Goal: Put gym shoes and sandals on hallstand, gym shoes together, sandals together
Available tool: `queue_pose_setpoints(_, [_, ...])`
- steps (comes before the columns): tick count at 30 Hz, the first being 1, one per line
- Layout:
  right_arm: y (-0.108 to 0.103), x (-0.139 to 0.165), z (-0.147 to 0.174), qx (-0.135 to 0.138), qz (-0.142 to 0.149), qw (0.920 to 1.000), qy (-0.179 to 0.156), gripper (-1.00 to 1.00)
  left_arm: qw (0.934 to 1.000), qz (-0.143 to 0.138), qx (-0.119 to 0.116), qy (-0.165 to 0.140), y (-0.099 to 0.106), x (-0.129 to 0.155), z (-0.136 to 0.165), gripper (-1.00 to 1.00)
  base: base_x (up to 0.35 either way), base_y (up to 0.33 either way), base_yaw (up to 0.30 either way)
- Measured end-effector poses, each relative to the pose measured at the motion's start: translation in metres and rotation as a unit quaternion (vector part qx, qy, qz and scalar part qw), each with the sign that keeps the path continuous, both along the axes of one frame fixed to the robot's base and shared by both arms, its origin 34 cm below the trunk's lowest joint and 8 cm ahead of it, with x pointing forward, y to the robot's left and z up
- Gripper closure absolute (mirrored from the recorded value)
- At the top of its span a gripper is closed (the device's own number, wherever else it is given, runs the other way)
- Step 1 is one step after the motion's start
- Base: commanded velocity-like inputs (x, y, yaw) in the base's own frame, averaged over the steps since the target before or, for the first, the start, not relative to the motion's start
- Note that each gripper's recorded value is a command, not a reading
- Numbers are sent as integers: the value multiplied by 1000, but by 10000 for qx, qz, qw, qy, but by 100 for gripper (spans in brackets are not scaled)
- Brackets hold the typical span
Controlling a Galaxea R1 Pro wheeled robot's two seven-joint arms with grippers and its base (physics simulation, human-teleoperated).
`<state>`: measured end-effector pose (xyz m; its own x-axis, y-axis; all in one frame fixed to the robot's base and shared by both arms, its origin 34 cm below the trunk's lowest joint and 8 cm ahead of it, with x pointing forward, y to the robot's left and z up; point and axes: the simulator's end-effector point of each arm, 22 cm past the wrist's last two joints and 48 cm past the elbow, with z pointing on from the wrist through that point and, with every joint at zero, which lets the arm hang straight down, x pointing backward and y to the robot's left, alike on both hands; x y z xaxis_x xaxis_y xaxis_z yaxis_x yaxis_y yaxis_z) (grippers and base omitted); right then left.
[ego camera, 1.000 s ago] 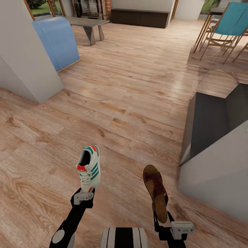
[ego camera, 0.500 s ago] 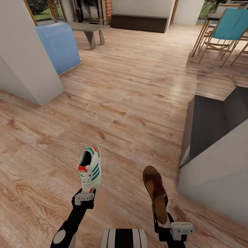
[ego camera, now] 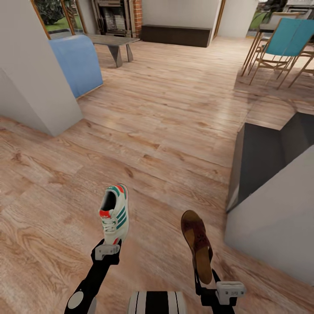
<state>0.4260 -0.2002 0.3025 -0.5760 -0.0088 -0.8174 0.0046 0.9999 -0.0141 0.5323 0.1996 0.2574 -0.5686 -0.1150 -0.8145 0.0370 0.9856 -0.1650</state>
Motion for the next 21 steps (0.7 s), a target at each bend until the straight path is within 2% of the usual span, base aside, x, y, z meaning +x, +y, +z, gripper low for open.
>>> queue_pose_setpoints(17, [0, 5, 9, 3, -3, 9999, -137, 100, 9999, -1, -1, -124, 0, 6, 11, 100, -321, 0, 0])
queue_pose_setpoints(21, [0, 6, 11, 3, -3, 9999, -161, 100, 9999, -3, -2, -143, 0, 7, 13, 100, -216, 0, 0])
